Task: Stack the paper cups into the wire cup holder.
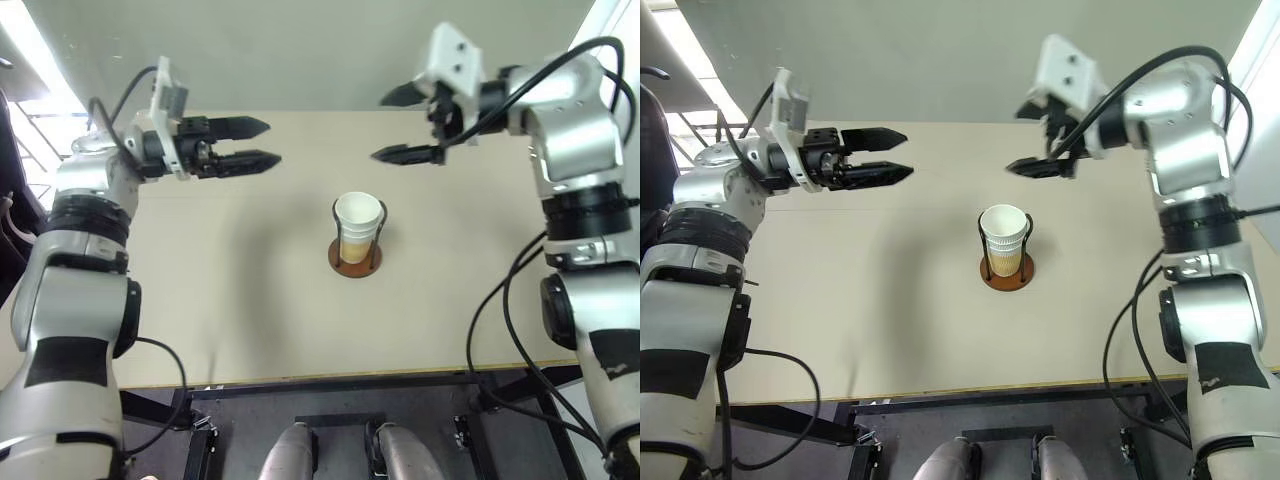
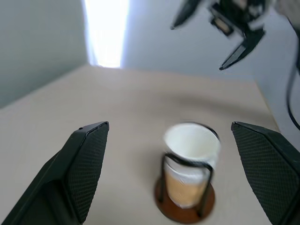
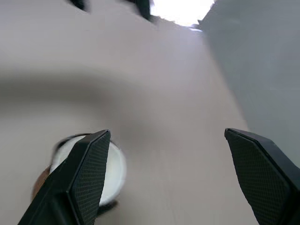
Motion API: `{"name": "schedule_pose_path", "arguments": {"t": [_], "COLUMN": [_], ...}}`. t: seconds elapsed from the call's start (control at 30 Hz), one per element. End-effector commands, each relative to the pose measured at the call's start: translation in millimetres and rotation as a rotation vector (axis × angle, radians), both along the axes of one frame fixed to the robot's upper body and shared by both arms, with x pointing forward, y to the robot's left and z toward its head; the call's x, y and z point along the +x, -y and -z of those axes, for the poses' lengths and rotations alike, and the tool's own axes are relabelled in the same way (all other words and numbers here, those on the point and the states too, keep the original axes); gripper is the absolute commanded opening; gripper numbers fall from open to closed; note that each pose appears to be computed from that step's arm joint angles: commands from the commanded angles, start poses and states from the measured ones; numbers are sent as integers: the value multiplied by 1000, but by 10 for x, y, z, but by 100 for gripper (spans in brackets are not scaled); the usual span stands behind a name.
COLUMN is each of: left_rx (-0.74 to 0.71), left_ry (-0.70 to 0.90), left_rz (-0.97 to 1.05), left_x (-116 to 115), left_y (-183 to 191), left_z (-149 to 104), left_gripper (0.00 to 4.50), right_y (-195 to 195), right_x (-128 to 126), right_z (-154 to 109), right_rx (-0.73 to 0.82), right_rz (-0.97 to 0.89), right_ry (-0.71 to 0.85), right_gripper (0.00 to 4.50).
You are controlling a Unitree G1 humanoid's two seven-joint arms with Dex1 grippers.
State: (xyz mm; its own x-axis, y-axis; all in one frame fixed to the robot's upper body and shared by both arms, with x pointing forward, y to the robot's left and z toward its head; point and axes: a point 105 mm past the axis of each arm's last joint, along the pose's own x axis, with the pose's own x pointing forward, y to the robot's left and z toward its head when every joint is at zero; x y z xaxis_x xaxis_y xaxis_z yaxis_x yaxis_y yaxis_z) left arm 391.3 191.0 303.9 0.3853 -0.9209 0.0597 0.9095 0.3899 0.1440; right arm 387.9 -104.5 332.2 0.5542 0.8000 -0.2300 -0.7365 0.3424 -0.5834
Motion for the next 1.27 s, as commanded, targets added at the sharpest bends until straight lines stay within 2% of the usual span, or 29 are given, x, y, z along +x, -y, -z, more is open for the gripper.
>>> {"name": "schedule_pose_path", "arguments": {"t": [0.03, 0.17, 0.27, 0.43, 0.63, 1.07, 1.27], "left_rx": [-36, -88, -125, -155, -124, -122, -92], "left_ry": [-10, 10, 9, 61, 105, 121, 116], "left_rz": [-50, -152, -241, -375, -440, -439, -445], "left_x": [29, 122, 183, 243, 258, 201, 189], "left_y": [-70, -154, -259, -432, -528, -622, -659], "left_z": [-1, 2, -47, -119, -17, 30, 91], "left_gripper": [450, 450, 450, 450, 450, 450, 450], "right_y": [214, 480, 592, 667, 716, 815, 886], "right_x": [18, 117, 173, 216, 284, 356, 379], "right_z": [-159, -70, -100, -59, 135, 275, 498], "right_rx": [180, 299, 376, 419, 372, 352, 336], "right_rz": [93, 213, 278, 308, 335, 369, 387], "right_ry": [4, -10, 19, 58, 66, 42, -3], "right_gripper": [400, 400, 400, 400, 400, 400, 400]}}
